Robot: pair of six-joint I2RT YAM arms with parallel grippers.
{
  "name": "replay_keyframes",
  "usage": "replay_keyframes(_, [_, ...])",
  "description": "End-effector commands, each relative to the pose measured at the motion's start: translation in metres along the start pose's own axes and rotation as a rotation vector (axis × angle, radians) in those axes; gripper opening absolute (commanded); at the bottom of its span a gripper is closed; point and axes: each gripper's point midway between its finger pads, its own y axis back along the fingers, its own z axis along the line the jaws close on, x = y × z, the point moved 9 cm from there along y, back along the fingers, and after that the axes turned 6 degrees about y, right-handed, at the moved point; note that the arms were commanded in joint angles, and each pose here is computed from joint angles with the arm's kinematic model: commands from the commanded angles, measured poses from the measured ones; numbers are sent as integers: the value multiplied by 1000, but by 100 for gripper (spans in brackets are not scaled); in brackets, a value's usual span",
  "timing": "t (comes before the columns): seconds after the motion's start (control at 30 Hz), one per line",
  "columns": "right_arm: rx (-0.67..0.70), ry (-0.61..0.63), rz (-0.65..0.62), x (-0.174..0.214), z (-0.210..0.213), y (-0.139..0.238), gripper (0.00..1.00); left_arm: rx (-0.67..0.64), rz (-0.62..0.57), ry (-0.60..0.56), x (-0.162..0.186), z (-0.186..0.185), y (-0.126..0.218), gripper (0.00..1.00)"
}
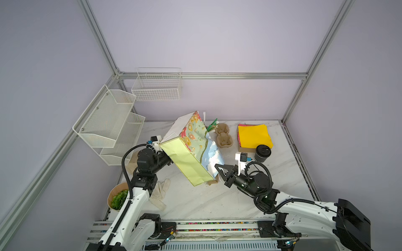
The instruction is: Pack the takeout coffee
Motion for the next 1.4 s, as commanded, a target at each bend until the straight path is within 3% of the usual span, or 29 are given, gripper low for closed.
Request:
replay_keyframes(0.0, [-108,39,-7,-2,9,0,0,147,-51,-177,-11,-63,16,90])
replay_keyframes(0.47, [37,67,-90,-53,22,26,0,99,-50,-221,-9,-64,21,91])
replay_keyframes(0.63, [241,84,-54,-72,20,30,0,60,-25,-198,-11,-57,14,90])
replay_keyframes(0.77, [398,102,59,-81,18,25,0,-25,-11,-183,-10,-45,11,90])
replay_keyframes(0.97, [674,140,232,-99,14,14,0,-303,-45,-218,-11,-17,20,91])
replay_keyframes(1.17, [692,146,263,-130,33,4,0,-517,-84,-252,-16,0,36,92])
replay_keyframes(1.37, [684,213,576,-109,28,-37,0,-577,-139,-256,-17,5,51,92])
